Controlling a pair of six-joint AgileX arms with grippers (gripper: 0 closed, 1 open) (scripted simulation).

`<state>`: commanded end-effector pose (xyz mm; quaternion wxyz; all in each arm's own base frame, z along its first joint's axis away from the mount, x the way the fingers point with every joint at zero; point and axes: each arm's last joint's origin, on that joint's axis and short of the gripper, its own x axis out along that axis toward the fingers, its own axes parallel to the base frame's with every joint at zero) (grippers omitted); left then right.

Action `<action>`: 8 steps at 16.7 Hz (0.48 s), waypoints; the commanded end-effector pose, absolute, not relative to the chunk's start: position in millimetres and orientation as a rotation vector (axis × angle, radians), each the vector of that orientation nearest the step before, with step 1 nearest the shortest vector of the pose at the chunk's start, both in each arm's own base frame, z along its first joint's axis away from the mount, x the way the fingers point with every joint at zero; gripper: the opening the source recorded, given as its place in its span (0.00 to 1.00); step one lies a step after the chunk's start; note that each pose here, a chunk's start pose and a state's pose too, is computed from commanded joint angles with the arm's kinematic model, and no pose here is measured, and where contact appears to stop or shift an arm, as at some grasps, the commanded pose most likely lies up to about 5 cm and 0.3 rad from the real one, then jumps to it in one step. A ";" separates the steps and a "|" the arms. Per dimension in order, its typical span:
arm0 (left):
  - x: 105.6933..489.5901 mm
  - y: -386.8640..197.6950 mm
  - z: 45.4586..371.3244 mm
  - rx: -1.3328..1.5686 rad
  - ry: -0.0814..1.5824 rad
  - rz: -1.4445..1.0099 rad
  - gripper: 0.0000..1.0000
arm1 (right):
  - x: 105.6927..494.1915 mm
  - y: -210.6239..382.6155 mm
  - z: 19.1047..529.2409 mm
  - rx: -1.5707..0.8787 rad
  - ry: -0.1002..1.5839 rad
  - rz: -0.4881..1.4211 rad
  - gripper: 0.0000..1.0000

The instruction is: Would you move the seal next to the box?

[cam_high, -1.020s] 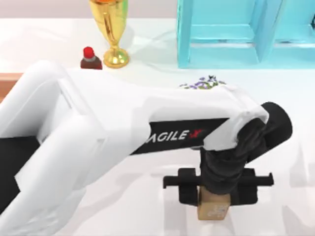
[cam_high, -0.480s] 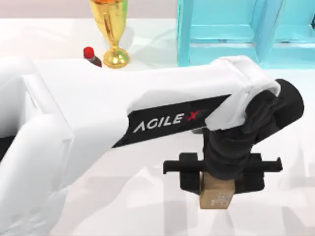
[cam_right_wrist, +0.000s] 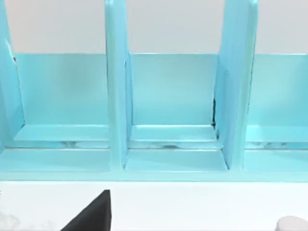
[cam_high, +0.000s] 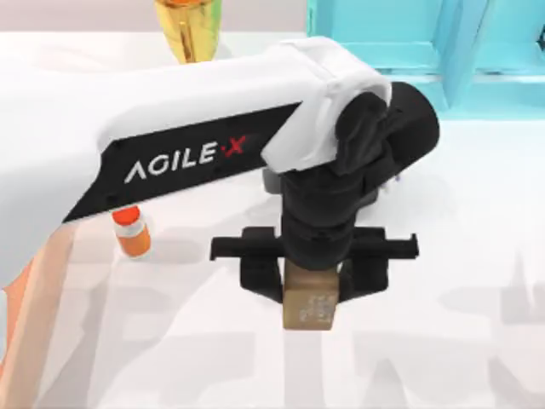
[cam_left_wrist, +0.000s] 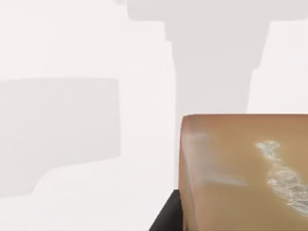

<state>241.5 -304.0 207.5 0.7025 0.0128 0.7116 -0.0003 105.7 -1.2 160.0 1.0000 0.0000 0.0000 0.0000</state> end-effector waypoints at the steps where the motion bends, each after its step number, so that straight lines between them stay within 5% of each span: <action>1: 245.7 -282.7 218.6 0.025 1.582 -0.003 0.00 | 105.7 -1.2 160.0 0.000 0.000 0.000 1.00; 8: 220.5 -121.4 275.4 0.010 1.555 -0.019 0.00 | 105.7 -1.2 160.0 0.000 0.000 0.000 1.00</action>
